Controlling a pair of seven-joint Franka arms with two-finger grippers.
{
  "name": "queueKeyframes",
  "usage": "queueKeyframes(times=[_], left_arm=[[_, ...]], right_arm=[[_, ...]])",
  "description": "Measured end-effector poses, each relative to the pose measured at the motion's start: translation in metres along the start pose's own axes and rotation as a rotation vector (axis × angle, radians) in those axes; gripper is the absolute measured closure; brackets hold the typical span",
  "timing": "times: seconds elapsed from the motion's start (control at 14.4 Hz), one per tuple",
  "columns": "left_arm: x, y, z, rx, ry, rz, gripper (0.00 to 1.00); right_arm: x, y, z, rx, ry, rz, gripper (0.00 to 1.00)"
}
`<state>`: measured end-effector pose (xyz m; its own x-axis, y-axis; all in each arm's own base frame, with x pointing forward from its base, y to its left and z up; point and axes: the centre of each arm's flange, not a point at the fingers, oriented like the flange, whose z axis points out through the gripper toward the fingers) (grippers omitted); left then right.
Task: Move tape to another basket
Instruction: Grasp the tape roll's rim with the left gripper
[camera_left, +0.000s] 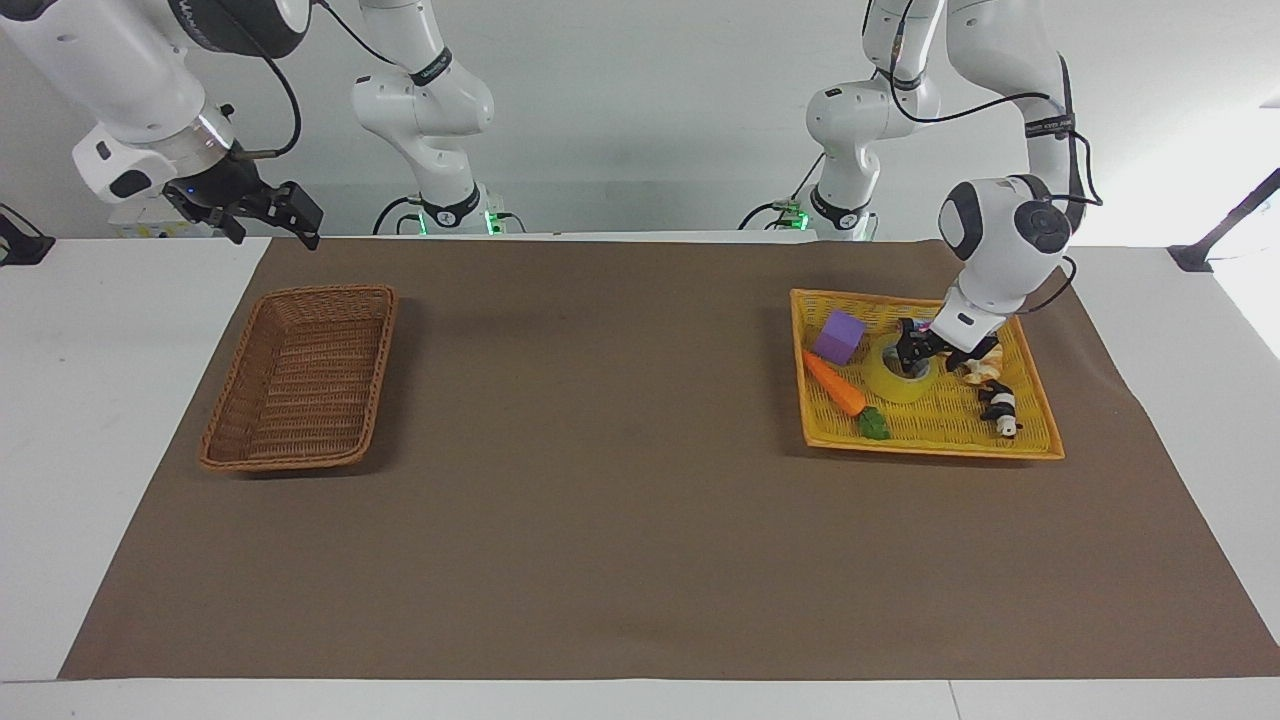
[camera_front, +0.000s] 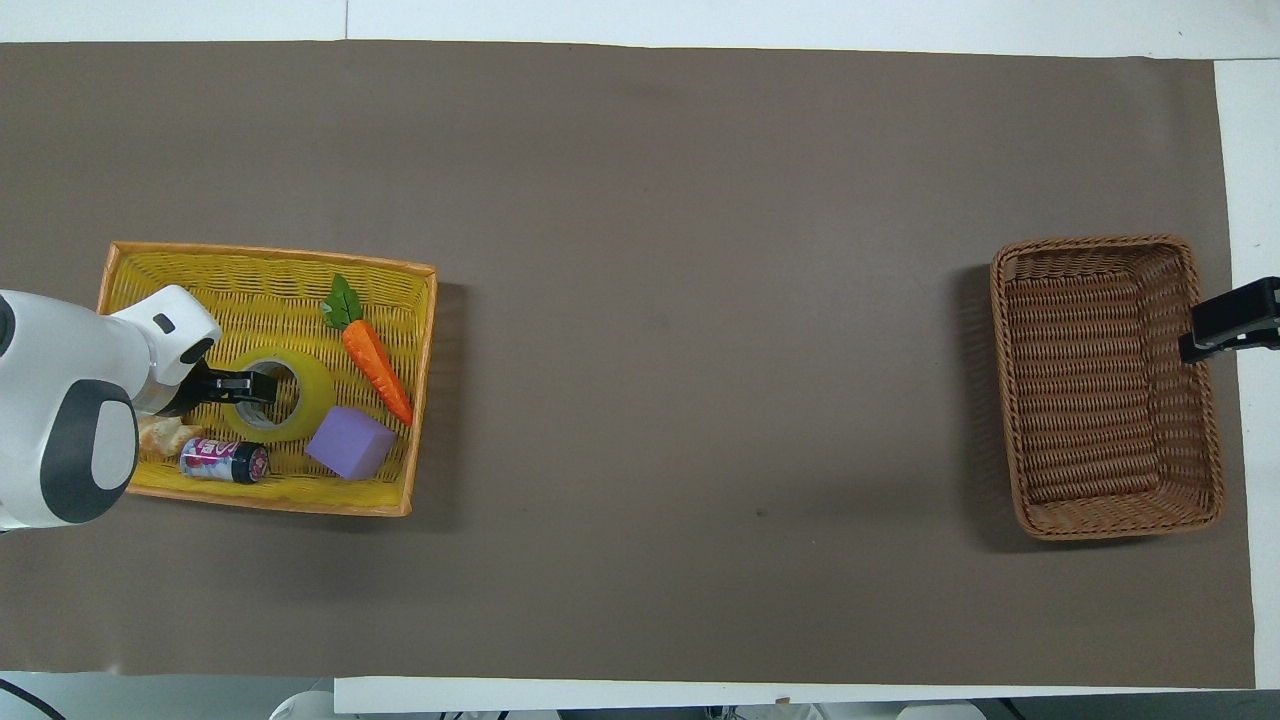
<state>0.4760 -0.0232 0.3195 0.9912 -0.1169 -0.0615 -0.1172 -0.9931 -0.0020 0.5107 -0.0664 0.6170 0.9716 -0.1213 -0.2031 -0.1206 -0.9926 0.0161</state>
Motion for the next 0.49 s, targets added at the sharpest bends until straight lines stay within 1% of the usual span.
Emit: queueKeyframes(times=[0.14, 0.28, 0.49], left_arm=[[-0.001, 0.002, 0.008, -0.002, -0.012, 0.004, 0.22], [-0.001, 0.002, 0.016, -0.006, -0.028, 0.004, 0.25], [0.001, 0.002, 0.016, -0.005, -0.026, 0.005, 0.59]], right_arm=[[0.0, 0.0, 0.0, 0.0, 0.0, 0.0, 0.0], [0.0, 0.0, 0.0, 0.0, 0.0, 0.0, 0.0], [0.0, 0.0, 0.0, 0.0, 0.0, 0.0, 0.0]])
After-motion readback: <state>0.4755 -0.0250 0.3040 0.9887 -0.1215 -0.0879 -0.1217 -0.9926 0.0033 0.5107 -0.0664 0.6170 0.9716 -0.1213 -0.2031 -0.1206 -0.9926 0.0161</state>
